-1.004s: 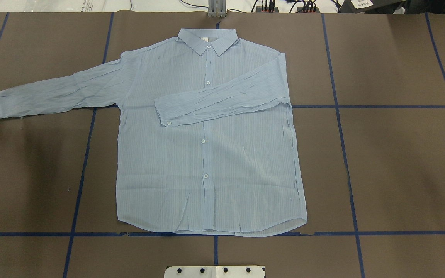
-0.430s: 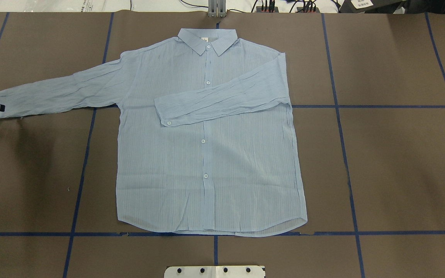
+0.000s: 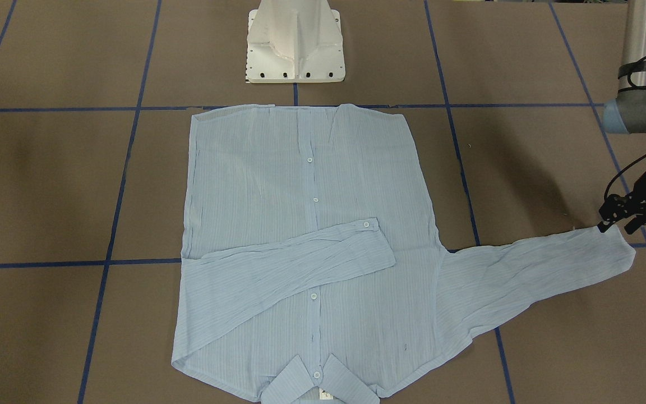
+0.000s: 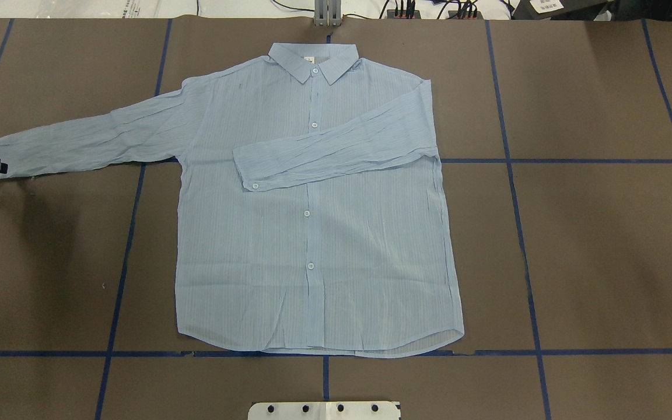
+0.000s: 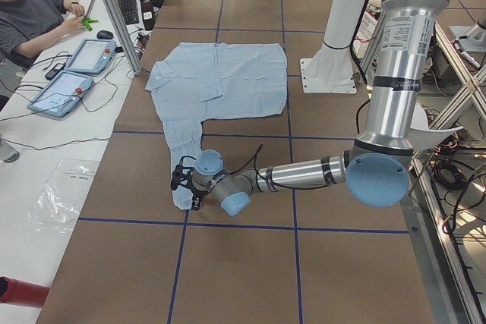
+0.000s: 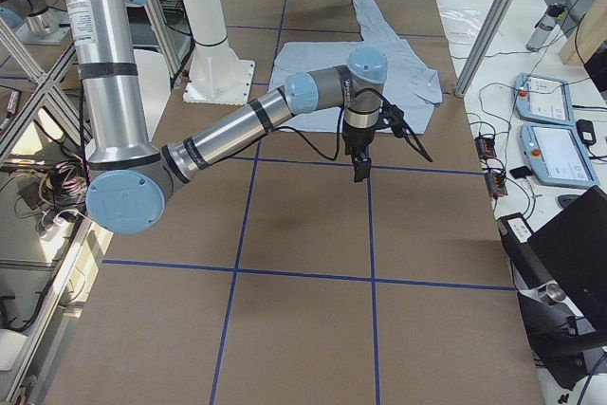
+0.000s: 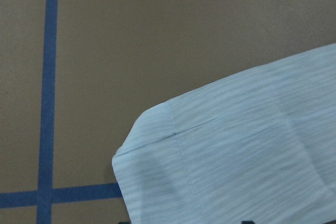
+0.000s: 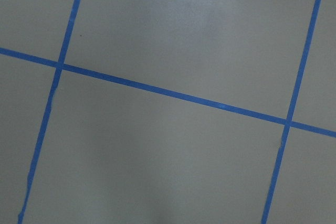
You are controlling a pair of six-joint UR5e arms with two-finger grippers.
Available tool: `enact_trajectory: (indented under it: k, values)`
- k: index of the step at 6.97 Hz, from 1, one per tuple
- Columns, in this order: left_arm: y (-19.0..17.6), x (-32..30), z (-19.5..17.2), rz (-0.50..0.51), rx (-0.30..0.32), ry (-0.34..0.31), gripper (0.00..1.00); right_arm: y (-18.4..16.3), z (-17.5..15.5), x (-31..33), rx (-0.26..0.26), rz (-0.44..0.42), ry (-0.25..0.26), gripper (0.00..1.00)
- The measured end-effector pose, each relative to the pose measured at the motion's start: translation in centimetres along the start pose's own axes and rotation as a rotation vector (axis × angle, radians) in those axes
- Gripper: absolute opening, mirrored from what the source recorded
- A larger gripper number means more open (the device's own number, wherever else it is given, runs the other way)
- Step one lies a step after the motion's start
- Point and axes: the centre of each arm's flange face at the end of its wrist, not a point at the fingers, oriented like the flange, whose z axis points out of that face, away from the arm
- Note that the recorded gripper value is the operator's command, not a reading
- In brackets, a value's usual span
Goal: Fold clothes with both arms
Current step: 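Lower the left gripper onto the other sleeve cuff and grasp it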
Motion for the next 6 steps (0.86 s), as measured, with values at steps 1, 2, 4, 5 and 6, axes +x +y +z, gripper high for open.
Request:
enact_trajectory:
  k: [1,2,4,5,6]
  values:
    - [0.06,-0.12,0.03,0.0,0.002,-0.005,0.69,0.0,0.01,-0.02,-0.001,0.0,-0.003,1.0]
    - [0.14,-0.28,0.1,0.001,0.004,-0.012,0.69,0.03,0.05,0.0,-0.001,0.0,-0.004,1.0]
    - [0.29,-0.53,0.25,0.0,0.004,-0.019,0.67,0.08,0.12,0.07,-0.003,0.001,-0.004,1.0]
    - [0.42,-0.65,0.4,0.0,0.0,-0.021,0.65,0.08,0.17,0.11,-0.004,0.002,-0.004,1.0]
    - [0.51,-0.7,0.51,0.0,-0.002,-0.022,0.59,0.07,0.22,0.15,-0.005,0.003,-0.003,1.0]
